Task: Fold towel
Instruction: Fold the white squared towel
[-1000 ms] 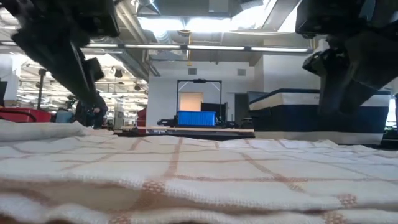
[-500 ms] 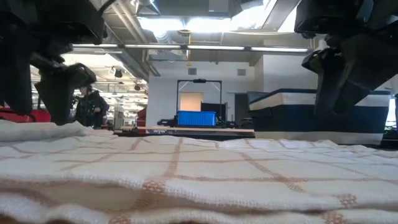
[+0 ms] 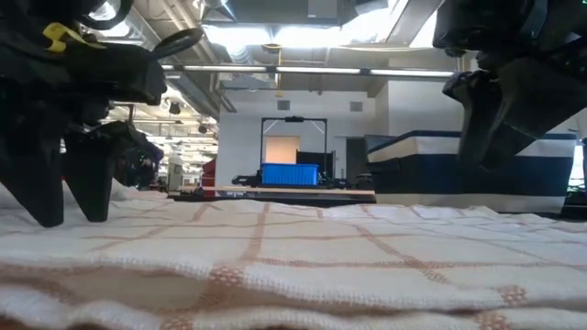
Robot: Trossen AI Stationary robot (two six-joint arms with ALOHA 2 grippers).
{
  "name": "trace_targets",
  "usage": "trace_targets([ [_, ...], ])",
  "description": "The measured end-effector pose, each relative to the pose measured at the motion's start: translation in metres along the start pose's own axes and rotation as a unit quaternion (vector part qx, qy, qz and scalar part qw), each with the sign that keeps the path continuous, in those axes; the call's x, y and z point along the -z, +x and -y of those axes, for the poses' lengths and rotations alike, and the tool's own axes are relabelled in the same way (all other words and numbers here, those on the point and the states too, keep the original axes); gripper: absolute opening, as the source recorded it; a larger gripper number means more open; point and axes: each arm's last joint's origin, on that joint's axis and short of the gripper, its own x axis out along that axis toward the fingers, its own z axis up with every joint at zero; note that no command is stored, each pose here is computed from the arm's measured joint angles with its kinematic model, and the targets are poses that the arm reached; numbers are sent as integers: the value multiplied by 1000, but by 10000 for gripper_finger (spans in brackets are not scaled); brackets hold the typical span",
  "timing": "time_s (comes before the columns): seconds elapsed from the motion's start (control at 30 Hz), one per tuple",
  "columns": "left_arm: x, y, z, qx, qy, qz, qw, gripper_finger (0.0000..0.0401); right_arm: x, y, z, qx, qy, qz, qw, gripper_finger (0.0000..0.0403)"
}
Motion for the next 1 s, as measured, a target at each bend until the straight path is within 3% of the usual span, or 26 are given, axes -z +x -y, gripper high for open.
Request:
trace_targets([
  [0.3,11,5,-5,-2,-3,-17,1000,237,1,0,0,-6,-2,-9,1000,172],
  [0.53,15,6,-7,-10,23,-33,999,237,9,-6,0,-71,-12,-78,994,172],
  [0.73,16,6,-7,-10,25,-35,999,237,25,-5,6,-63,-61,-146,985,172],
  [1.0,17,6,-8,-11,22,-38,999,237,50,8,12,-80,-64,-193,976,172],
])
